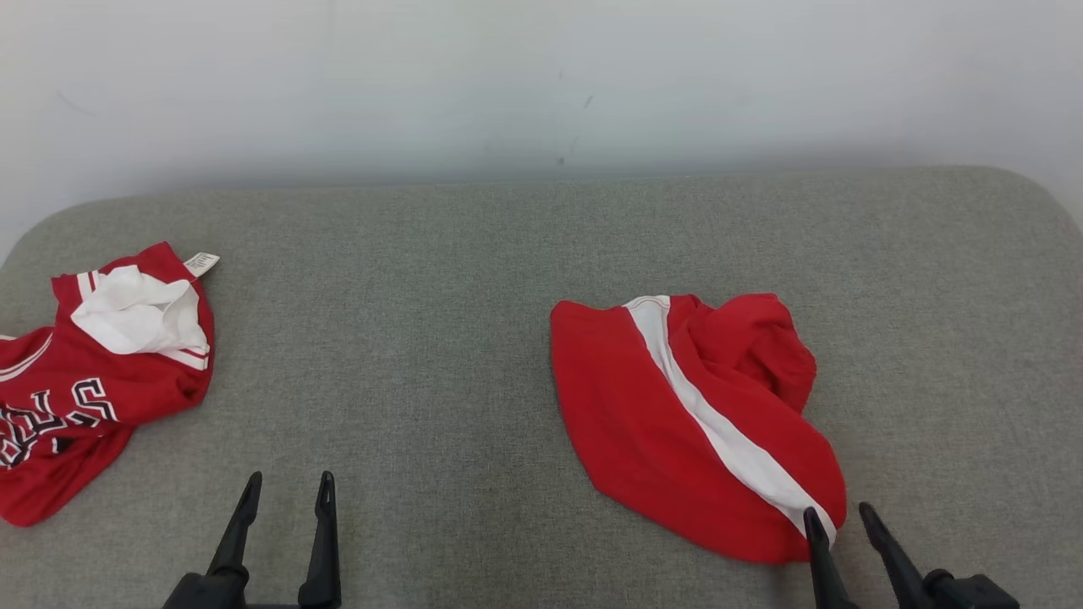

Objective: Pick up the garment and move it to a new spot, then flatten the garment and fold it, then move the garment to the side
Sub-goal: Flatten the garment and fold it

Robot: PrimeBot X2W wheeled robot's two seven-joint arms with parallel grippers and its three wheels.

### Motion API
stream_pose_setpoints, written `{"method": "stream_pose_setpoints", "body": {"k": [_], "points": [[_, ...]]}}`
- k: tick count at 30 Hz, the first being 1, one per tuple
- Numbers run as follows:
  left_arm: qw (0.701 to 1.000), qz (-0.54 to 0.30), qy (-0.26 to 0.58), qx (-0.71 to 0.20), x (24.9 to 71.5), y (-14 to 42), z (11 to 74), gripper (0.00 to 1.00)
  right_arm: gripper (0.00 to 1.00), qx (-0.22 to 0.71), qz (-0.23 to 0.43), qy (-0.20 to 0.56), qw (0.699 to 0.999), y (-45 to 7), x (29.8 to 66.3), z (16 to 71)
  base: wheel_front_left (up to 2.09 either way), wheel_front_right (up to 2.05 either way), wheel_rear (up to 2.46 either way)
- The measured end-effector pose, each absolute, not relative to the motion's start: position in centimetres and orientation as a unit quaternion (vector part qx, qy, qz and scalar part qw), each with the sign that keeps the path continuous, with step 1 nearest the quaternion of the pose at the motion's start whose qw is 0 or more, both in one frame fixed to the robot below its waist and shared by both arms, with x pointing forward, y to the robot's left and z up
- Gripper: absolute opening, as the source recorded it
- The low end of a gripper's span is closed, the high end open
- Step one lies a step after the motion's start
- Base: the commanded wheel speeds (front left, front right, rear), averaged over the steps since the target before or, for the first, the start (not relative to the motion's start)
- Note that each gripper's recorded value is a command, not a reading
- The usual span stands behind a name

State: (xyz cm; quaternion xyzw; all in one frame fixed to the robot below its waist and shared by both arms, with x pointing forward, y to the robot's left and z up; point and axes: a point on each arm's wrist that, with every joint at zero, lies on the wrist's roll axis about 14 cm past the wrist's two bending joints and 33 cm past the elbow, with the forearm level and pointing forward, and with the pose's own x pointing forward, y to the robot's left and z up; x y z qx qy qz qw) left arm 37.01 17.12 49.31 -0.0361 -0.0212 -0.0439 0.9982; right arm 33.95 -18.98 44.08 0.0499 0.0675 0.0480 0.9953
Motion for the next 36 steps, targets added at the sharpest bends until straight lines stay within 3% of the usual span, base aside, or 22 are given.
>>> {"method": "stream_pose_setpoints", "body": {"k": [9, 18, 27, 36], "points": [[0.998, -0.046, -0.026, -0.035, 37.7, 17.0, 49.6, 1.00, 1.00, 0.064, 0.051, -0.016, 0.997, -18.5, 35.7, 49.1, 0.00, 0.00, 0.00], [0.996, -0.083, -0.032, -0.017, 39.6, 15.7, 50.1, 1.00, 1.00, 0.078, 0.057, -0.025, 0.995, -17.3, 36.0, 49.6, 0.00, 0.00, 0.00], [0.978, -0.198, -0.065, 0.023, 45.5, 11.2, 53.6, 1.00, 1.00, 0.097, 0.033, -0.027, 0.994, -17.9, 35.8, 49.6, 0.00, 0.00, 0.00], [0.945, -0.324, -0.029, 0.038, 50.9, 3.5, 55.4, 1.00, 1.00, 0.107, -0.023, -0.031, 0.994, -20.8, 35.3, 49.7, 0.00, 0.00, 0.00]]}}
